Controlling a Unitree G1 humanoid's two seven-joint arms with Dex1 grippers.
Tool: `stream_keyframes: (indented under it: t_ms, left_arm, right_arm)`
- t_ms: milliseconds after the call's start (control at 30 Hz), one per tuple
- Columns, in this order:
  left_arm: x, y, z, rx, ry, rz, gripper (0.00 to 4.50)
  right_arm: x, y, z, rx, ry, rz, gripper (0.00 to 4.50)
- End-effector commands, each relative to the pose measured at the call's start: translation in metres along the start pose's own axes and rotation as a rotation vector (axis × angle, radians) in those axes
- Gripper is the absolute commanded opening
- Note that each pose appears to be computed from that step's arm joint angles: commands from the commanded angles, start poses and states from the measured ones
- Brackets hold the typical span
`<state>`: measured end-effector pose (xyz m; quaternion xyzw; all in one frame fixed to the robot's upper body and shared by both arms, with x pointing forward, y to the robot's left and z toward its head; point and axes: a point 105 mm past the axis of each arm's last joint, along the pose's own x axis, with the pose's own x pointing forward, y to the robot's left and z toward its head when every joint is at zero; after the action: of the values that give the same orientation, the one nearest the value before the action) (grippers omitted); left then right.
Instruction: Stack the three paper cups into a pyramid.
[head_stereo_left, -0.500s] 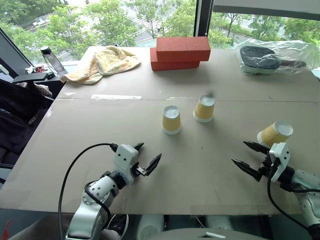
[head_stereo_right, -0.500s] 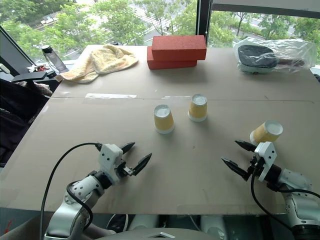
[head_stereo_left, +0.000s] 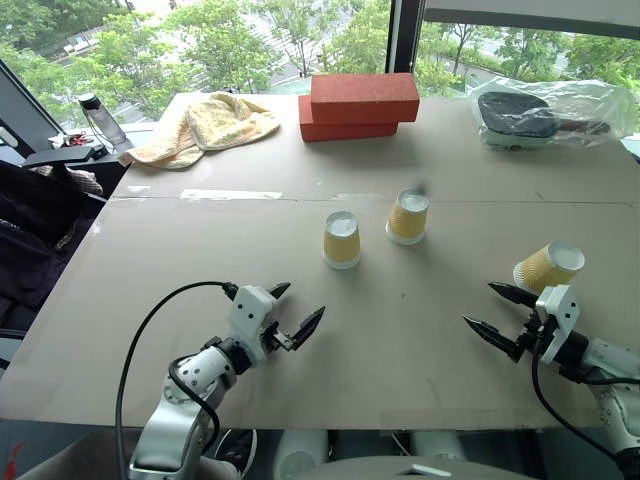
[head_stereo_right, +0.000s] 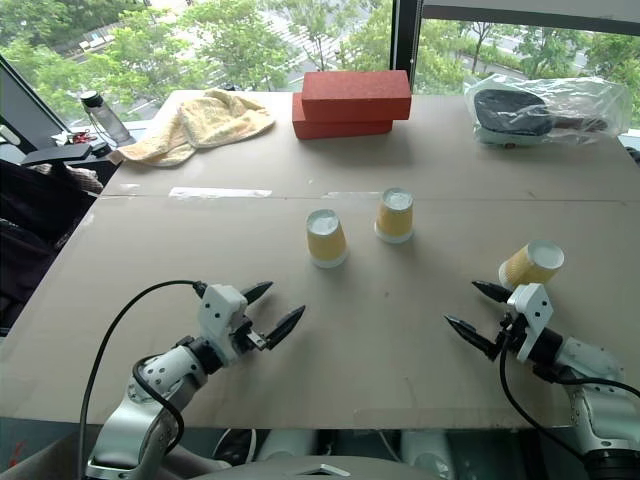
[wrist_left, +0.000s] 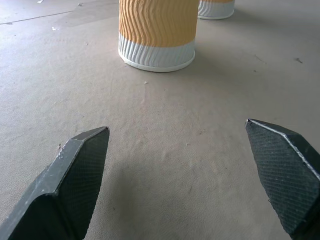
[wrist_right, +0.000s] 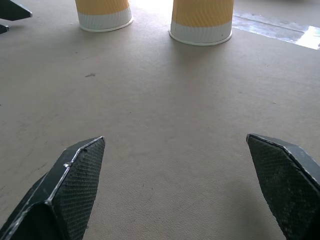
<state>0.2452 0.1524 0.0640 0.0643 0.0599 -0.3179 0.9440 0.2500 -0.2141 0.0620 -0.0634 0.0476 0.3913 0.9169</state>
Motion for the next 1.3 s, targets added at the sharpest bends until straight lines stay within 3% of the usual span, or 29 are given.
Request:
stream_keyframes:
  t_ms: [33,233,367,567,900,1300]
  left_arm:
    - [0.001,-0.001,0.006,0.019,-0.029,-0.002,4.45]
    - [0.003,0.003,0.023,0.025,-0.106,0.007,4.45]
    - [0.01,0.009,0.054,0.068,-0.22,-0.036,4.45]
    - [0.036,0.021,0.08,0.137,-0.268,-0.056,4.45]
    - [0.079,0.018,0.069,0.231,-0.186,-0.198,4.45]
    - [0.104,0.013,0.074,0.185,-0.25,-0.252,4.45]
  right_arm:
    - [-0.001,-0.006,0.012,-0.035,-0.029,-0.011,4.5]
    - [-0.001,-0.001,0.018,-0.053,-0.05,0.033,4.5]
    - [0.001,0.02,0.049,0.032,-0.192,0.185,4.5]
    - [0.011,0.033,0.073,0.023,-0.24,0.262,4.5]
    - [0.021,0.042,0.089,-0.004,-0.285,0.29,4.5]
    - [0.02,0.052,0.087,0.018,-0.339,0.257,4.5]
